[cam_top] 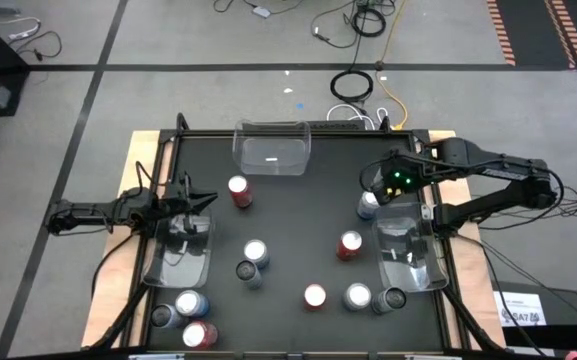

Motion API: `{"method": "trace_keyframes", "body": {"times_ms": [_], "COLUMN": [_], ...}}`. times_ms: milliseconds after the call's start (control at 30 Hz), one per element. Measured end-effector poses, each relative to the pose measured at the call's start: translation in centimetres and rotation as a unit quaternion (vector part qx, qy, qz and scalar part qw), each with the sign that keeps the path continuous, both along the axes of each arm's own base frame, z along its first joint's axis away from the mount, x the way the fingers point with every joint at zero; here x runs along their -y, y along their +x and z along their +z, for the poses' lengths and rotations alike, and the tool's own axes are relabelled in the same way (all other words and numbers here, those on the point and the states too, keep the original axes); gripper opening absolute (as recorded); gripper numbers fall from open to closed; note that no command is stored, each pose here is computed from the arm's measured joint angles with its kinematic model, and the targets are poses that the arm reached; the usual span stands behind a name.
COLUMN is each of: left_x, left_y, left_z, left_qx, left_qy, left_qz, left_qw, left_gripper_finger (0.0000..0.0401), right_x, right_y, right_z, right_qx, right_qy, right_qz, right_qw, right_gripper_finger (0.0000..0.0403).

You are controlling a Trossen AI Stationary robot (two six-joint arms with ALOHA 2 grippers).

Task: Sort soda cans
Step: Move the red soda can to the top center of the table

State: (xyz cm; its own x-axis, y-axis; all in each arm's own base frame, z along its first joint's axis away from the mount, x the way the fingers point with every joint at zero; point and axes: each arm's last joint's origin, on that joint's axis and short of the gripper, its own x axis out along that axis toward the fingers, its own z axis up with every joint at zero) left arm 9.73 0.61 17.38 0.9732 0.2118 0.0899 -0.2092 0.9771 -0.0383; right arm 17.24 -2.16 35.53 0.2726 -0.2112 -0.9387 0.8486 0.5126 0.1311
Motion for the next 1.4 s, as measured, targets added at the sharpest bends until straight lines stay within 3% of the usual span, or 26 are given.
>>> {"method": "trace_keyframes", "body": {"times_ms": [233, 467, 800, 1133, 1400], "left_x": [0.0, 0.0, 0.0, 0.0, 0.0], "left_y": [0.0, 0.0, 0.0, 0.0, 0.0], "left_z": [0.0, 0.0, 0.0, 0.0, 0.0], "left_qx": [0.000, 0.000, 0.000, 0.000, 0.000], "left_qy": [0.000, 0.000, 0.000, 0.000, 0.000], "left_qz": [0.000, 0.000, 0.000, 0.000, 0.000], "left_qw": [1.000, 1.000, 1.000, 1.000, 1.000], "left_gripper_finger": [0.0042, 0.0042, 0.0042, 0.0042, 0.0042], "right_x": [-0.2, -0.9, -3.8, -7.7, -9.3], "right_y": [1.5, 2.9, 4.3, 8.0, 8.6], "right_z": [-1.0, -1.7, -2.0, -4.3, -6.2], "right_qx": [-0.030, -0.035, 0.015, 0.040, -0.017], "right_qy": [0.005, 0.032, 0.066, 0.104, 0.098], "right_qz": [0.009, 0.007, -0.020, -0.064, -0.085], "right_qw": [0.999, 0.999, 0.998, 0.992, 0.991], "right_gripper_finger": [0.0231, 0.0273, 0.0278, 0.0278, 0.0278]}}
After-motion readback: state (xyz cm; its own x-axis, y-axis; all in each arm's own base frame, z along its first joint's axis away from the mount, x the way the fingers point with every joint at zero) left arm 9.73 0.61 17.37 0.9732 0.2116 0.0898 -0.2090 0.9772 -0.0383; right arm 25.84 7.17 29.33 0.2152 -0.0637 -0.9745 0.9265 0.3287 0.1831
